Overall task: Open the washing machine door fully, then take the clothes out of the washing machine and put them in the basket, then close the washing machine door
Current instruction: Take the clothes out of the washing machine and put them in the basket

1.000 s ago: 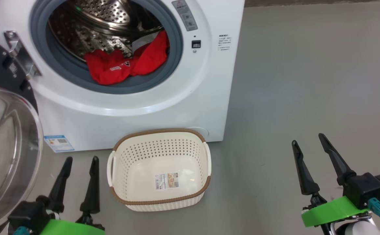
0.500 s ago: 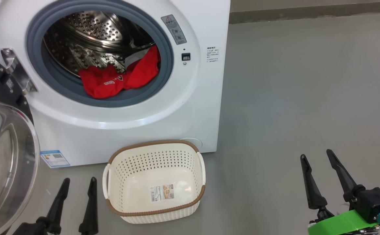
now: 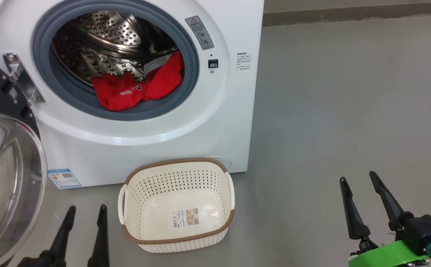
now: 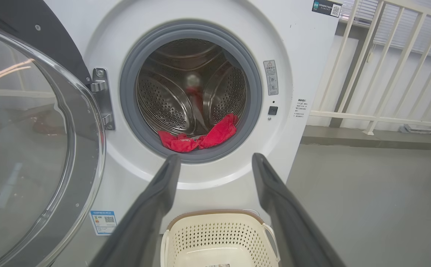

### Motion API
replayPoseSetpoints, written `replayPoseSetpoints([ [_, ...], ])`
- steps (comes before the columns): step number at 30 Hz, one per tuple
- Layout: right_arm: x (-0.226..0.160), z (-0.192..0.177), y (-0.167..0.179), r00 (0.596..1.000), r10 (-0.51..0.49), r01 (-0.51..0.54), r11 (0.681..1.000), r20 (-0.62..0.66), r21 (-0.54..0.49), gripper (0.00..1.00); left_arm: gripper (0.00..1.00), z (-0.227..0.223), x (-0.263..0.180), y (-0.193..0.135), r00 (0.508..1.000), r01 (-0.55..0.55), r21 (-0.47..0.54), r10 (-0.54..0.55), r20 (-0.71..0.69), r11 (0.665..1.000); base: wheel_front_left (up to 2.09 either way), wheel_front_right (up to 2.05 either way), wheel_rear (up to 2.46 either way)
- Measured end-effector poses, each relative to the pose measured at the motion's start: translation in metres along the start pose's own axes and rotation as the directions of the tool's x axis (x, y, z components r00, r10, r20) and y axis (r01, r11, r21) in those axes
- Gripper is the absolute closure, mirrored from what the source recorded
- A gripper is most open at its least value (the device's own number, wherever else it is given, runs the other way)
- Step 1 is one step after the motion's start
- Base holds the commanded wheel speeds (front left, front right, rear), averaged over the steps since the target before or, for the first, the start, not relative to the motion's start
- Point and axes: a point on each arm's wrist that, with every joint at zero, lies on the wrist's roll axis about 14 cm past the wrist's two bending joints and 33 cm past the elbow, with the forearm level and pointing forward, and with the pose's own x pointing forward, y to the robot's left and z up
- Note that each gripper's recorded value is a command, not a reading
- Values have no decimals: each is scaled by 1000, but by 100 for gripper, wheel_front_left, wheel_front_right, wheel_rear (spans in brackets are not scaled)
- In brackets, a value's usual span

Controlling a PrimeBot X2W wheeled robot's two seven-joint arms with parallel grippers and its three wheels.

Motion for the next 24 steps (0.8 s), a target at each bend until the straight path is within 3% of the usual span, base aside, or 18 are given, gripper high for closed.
replayPoseSetpoints([
  [17, 2, -4, 9, 1000, 28, -27, 1000, -12, 6, 0, 0, 9, -2, 9, 999, -39, 10, 39, 12, 999, 112, -111, 0],
  [24, 3, -6, 11, 999, 32, -31, 999, -16, 7, 0, 0, 10, -3, 10, 999, -46, 10, 46, 16, 999, 49, -49, 0],
])
